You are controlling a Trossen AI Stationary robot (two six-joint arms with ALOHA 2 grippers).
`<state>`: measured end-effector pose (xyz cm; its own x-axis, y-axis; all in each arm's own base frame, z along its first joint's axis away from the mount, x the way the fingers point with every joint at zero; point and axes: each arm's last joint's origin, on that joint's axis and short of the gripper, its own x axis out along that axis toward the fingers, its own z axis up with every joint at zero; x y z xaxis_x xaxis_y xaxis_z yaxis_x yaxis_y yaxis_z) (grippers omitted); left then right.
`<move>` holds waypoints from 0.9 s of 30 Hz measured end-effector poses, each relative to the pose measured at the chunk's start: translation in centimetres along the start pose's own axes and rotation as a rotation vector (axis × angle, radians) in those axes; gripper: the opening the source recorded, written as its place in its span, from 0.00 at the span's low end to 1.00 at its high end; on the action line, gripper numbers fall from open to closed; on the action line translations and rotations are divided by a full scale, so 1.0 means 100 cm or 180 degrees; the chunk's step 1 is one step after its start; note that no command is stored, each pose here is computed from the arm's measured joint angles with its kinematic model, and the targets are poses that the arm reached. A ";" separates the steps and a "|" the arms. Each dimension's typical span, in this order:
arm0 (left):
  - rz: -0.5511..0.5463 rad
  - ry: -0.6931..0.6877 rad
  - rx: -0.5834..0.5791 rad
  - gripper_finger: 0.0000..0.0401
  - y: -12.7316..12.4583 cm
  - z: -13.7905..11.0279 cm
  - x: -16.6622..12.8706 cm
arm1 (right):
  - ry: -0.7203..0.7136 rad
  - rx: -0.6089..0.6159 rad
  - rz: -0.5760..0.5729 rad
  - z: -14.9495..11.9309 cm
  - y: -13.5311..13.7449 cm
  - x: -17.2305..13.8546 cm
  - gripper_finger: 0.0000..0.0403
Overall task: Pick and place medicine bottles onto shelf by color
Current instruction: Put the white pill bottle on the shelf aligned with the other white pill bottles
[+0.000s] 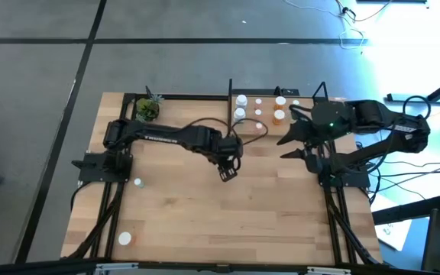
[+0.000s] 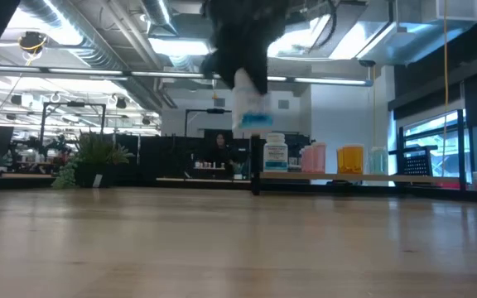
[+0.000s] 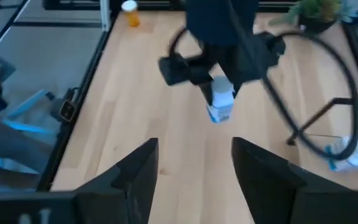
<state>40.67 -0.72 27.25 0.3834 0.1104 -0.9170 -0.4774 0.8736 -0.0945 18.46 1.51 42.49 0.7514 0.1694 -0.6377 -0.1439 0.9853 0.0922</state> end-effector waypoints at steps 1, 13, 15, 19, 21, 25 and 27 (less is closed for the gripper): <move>-0.0020 -0.0043 0.0063 0.47 0.000 0.005 -0.007 | -0.0006 0.0013 -0.0045 -0.001 0.000 -0.002 0.51; -0.0199 -0.0533 0.0500 0.47 0.016 0.043 -0.054 | 0.0008 0.0027 -0.0369 -0.004 -0.002 -0.007 0.51; -0.0213 -0.0538 0.0508 0.47 0.019 0.045 -0.054 | 0.0018 0.0027 -0.0365 -0.005 -0.002 -0.008 0.51; -0.0194 -0.0490 0.0566 0.47 0.017 0.048 -0.039 | 0.0124 0.0034 -0.0363 -0.009 -0.002 -0.009 0.51; -0.0256 -0.0422 0.0621 0.47 0.012 0.049 -0.024 | 0.0145 0.0038 -0.0364 -0.009 -0.002 -0.010 0.51; -0.0353 -0.0371 0.0706 0.47 0.004 0.052 0.003 | 0.0147 0.0109 -0.0364 -0.010 -0.002 -0.010 0.51; -0.0317 -0.0281 0.0727 0.47 0.002 0.051 0.017 | 0.0152 0.0108 -0.0357 -0.010 -0.002 -0.010 0.51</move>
<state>45.25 2.10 27.65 0.4918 0.0507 -0.8692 -0.2468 0.9655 -0.0833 17.13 1.12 42.33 0.7299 0.0575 -0.6811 -0.0381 0.9983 0.0434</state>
